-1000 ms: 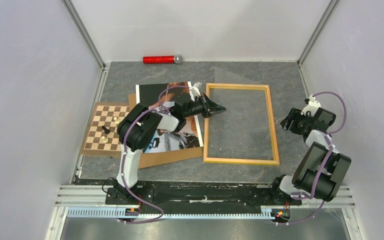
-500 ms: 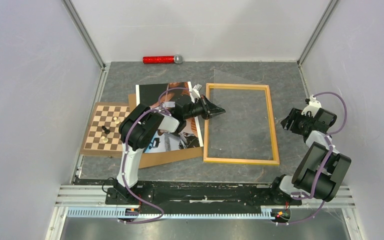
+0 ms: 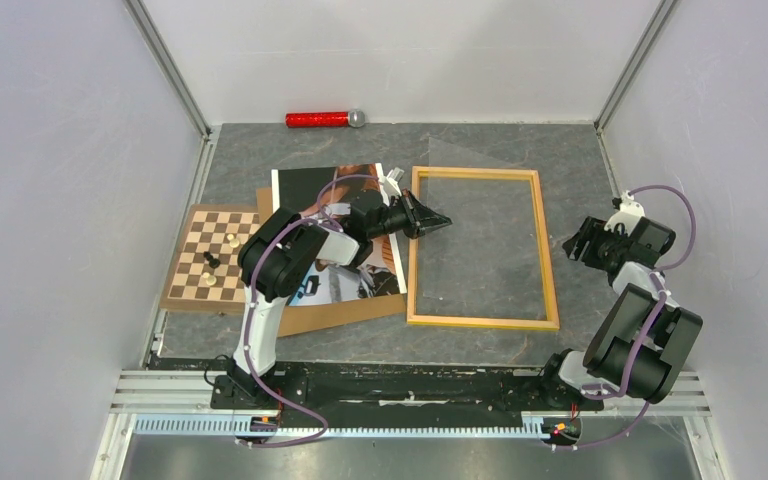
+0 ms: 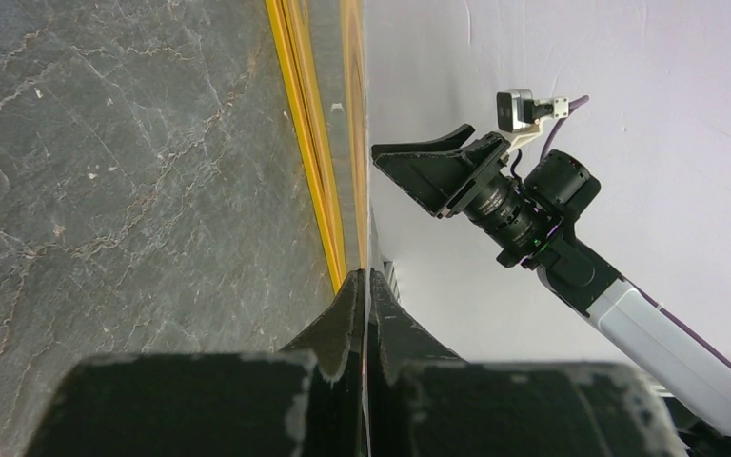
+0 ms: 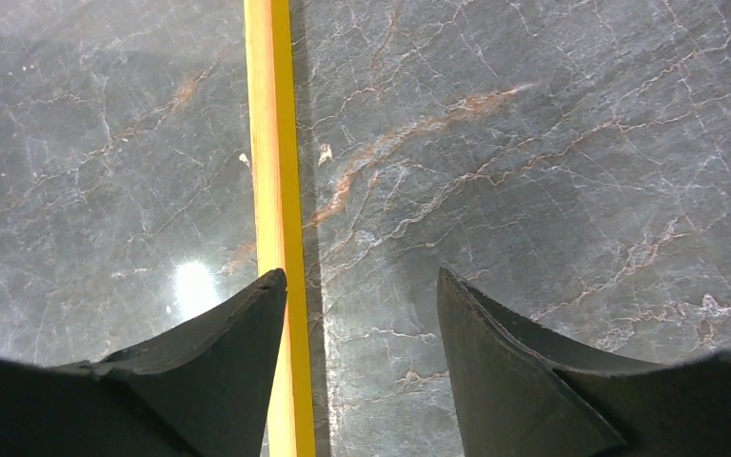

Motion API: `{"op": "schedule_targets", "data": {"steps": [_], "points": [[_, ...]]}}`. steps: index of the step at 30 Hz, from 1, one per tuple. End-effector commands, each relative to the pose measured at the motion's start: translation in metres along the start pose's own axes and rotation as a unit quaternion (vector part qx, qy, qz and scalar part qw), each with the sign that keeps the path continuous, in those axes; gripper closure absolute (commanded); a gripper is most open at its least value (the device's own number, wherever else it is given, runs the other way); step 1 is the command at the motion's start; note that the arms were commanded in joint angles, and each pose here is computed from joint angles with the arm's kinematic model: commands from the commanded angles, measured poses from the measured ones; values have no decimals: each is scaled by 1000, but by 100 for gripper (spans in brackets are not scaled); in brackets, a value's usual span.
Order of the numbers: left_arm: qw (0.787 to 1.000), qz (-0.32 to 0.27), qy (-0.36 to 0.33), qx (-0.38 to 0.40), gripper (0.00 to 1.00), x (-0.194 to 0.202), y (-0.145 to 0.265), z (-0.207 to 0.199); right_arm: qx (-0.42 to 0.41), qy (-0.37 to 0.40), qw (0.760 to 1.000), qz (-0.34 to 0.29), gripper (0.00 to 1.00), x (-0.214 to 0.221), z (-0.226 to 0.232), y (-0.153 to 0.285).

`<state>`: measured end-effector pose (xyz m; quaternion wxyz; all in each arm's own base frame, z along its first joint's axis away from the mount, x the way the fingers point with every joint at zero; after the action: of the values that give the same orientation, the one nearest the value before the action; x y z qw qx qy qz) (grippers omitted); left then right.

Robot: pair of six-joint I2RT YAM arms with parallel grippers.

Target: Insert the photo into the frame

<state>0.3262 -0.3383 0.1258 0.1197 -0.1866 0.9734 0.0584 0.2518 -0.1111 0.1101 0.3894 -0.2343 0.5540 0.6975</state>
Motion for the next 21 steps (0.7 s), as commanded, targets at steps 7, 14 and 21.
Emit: {"op": "schedule_targets", "data": {"steps": [7,14,21], "points": [[1000,5,2,17,98,4,-2,-9,-7,13,1000,-16,38,-4,-1,1],[1000,9,20,13,98,2,-2,-16,-7,13,1000,-17,38,-3,-1,2],[999,15,42,14,98,1,-2,-23,-9,11,1000,-15,38,-1,-2,1]]}}
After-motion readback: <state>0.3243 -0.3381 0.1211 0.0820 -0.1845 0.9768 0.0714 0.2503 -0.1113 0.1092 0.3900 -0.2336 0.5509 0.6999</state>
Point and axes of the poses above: each gripper's point midway between its finger pads, its own y axis back along the fingers, its own z axis along the line the jaws close on, x = y × z, the point moved 8 cm from there along y, back along the fingers
